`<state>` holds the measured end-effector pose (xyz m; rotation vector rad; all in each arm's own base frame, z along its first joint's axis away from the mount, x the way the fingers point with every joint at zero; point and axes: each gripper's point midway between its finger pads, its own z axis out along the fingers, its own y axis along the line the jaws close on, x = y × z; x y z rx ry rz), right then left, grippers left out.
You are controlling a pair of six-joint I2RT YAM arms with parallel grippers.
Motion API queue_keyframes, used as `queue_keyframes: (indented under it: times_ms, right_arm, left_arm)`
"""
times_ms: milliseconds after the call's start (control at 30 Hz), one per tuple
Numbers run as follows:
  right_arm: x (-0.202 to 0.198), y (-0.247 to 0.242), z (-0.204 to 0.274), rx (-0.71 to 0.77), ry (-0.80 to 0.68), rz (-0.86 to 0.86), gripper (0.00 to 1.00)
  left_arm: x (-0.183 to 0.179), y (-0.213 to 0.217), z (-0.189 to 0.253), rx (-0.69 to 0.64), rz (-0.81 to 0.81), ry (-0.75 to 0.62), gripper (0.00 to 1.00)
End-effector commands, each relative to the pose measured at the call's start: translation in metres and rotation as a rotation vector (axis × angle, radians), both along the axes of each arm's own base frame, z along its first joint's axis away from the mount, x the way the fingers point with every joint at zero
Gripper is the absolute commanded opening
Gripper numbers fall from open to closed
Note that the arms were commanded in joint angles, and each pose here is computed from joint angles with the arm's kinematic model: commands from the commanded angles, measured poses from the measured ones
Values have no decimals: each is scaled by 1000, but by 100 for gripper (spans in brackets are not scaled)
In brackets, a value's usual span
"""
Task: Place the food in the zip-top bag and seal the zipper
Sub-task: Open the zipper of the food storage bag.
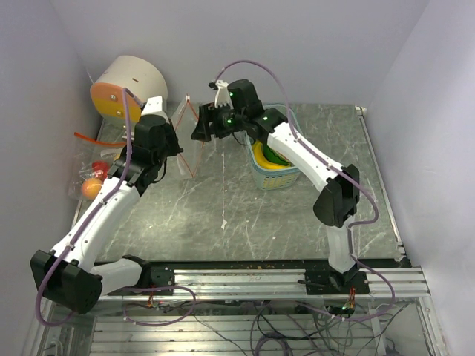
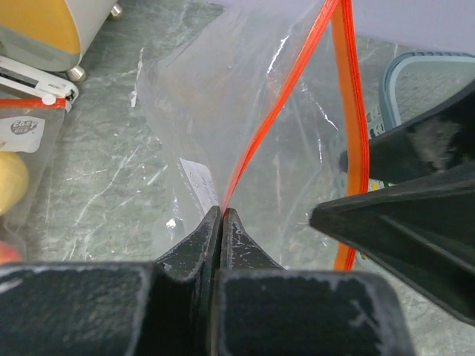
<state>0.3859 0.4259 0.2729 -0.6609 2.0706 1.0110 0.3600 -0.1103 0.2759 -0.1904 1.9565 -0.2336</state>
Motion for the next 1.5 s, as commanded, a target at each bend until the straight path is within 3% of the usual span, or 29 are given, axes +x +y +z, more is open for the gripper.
queue_keyframes:
  times_ms: [0,167,267,400,500,633,900,1100,1200,1267,1467]
  right_arm:
    - [8,11,-10,-4,2,-43,69]
    - [41,-45,-63,-307,-38,-343,67]
    - [53,-90,-81,-473,-82,-454,67]
    - [53,-132,-102,-576,-67,-514,67]
    - [48,-139,-96,-572,-76,-514,67]
    - [43,-124,-101,-533,-52,-434,67]
    - [7,-30,1,-36,-158,8,77]
    - [-4,-21,45,146,-112,68,87]
    - [2,-34,55,200,-85,17,89]
    - [18,-61,63,202,-79,-113,89]
    - [69,-167,15,-89,-1,-521,96]
  left_arm:
    - [5,-9,8,-58,-28,-38,7]
    - [-6,0,25,-17,-21,-46,7]
    - [-18,37,31,143,84,-20,7]
    - [-37,83,39,360,212,17,7]
    - [-42,95,42,428,239,19,7]
    - [-39,88,32,405,208,39,7]
    - [-20,45,-12,219,102,70,7]
    - [-7,31,-23,179,70,73,7]
    - [-4,30,-24,180,67,72,7]
    - [-3,30,-23,182,67,70,7]
    - [1,25,-15,174,46,48,7]
